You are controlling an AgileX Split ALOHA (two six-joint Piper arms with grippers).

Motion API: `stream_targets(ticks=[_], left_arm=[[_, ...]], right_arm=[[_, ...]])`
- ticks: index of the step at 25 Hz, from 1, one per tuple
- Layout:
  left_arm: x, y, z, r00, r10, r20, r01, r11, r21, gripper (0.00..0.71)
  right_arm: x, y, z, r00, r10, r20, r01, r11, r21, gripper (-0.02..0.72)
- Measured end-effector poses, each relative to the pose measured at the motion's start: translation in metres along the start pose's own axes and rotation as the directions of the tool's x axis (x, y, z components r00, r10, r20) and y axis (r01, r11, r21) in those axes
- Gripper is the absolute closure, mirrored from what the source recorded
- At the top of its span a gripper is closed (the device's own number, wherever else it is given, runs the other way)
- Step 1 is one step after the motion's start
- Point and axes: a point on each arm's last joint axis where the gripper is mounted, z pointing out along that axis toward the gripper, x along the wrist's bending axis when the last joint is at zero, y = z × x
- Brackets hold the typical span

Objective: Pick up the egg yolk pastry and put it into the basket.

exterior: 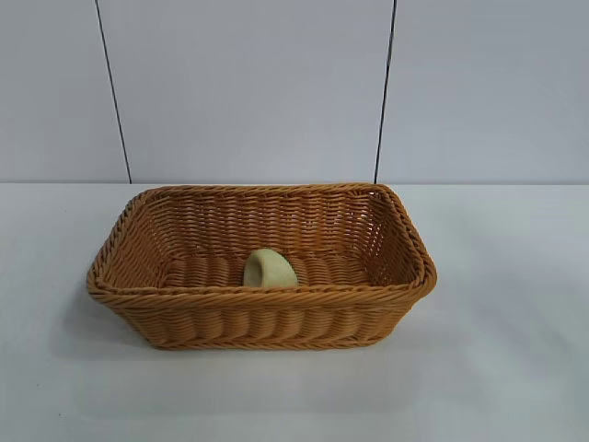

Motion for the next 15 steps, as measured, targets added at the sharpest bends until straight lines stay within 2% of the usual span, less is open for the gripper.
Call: stream_targets(ticks=[7, 15], left_arm=[[0.0, 0.0, 0.0, 1.0, 0.0, 0.0, 0.0, 1.0, 0.0, 0.018], [0.0, 0.0, 0.0, 1.0, 0.0, 0.0, 0.0, 1.0, 0.0, 0.018]], right_arm=[[-0.001, -0.05, -0.012, 0.999, -0.028, -0.031, 0.02, 0.976, -0.215, 0.008], [-0.002, -0.081, -0.04, 0.998, -0.029, -0.06, -0.002, 0.886, -0.464, 0.008]])
